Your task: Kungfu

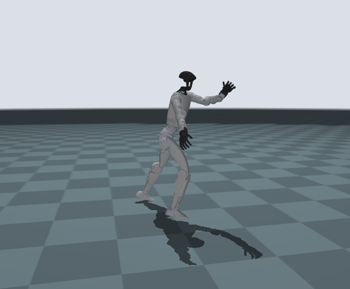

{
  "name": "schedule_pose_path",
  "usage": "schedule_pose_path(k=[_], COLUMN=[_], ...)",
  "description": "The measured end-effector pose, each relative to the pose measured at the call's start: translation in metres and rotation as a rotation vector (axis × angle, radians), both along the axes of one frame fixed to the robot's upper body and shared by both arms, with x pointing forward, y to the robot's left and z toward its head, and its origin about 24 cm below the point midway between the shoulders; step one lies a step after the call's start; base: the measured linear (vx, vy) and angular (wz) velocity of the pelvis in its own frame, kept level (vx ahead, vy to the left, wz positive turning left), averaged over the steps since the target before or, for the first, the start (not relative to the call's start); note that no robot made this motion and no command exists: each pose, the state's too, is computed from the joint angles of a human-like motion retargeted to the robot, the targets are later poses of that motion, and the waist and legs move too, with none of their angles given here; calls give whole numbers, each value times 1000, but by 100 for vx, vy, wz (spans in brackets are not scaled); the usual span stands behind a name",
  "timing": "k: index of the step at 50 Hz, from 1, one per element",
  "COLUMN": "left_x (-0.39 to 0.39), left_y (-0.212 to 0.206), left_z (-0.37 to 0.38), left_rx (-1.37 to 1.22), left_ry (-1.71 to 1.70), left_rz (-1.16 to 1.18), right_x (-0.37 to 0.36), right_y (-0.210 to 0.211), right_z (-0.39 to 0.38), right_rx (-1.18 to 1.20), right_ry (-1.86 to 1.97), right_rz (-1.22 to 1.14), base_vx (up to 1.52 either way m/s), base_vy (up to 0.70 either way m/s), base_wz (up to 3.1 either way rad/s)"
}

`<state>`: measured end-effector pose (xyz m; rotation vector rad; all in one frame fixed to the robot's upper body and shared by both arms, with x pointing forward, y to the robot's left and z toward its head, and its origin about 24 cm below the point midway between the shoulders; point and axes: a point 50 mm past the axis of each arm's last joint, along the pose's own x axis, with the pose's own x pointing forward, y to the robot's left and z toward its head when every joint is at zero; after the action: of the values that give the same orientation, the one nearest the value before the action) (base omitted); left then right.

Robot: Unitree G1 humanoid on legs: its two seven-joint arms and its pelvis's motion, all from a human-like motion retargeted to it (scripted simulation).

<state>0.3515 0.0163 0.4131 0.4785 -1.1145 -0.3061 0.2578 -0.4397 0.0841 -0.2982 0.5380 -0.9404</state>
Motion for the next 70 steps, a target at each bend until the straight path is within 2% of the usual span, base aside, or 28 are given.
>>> schedule_pose_path(k=[8, 22, 27, 30, 33, 36, 38, 40, 42, 45, 47, 50, 58, 70], left_x=[6, 29, 46, 54, 45, 6, -40, -90, -126, -151, -162, -169, -155, -123], left_y=[-11, -6, 7, 17, 23, 45, 64, 81, 94, 102, 109, 108, 98, 106], left_z=[-15, -53, -98, -174, -264, -384, -456, -505, -532, -547, -552, -555, -547, -528], left_rx=[71, 205, 254, 317, 328, 331, 339, 308, 265, 218, 132, 44, -59, 52], left_ry=[111, 234, 393, 634, 877, 1245, 1526, 1759, 1883, 1930, 1908, 1922, 1922, 1735], left_rz=[-80, 10, 63, 51, 30, 111, 175, 228, 300, 418, 513, 583, 556, 542], right_x=[-1, -5, 7, 38, 73, 87, 70, 31, -7, -25, -38, -44, -39, -6], right_y=[-15, -35, -25, 14, 82, 176, 245, 298, 314, 313, 325, 330, 306, 299], right_z=[28, 90, 114, 87, 36, -51, -113, -153, -174, -187, -201, -207, -203, -182], right_rx=[-37, -180, -350, -333, -80, 465, 917, 1314, 1420, 1220, 1015, 873, 921, 888], right_ry=[-11, 67, -21, -240, -520, -595, -438, -160, 171, 436, 520, 537, 573, 276], right_rz=[73, 313, 330, 242, 256, 327, 438, 680, 939, 1121, 1165, 1203, 1175, 1125], base_vx=[-17, -22, -19, -6, -8, -19, -11, -1, -3, -10, -9, -2, 2, 10], base_vy=[-18, -6, 3, -1, 2, -7, -9, -3, -2, -18, -35, -32, 33, 3], base_wz=[86, 67, 31, 1, 15, 11, 44, 49, 83, 119, 55, -22, 76, -16])
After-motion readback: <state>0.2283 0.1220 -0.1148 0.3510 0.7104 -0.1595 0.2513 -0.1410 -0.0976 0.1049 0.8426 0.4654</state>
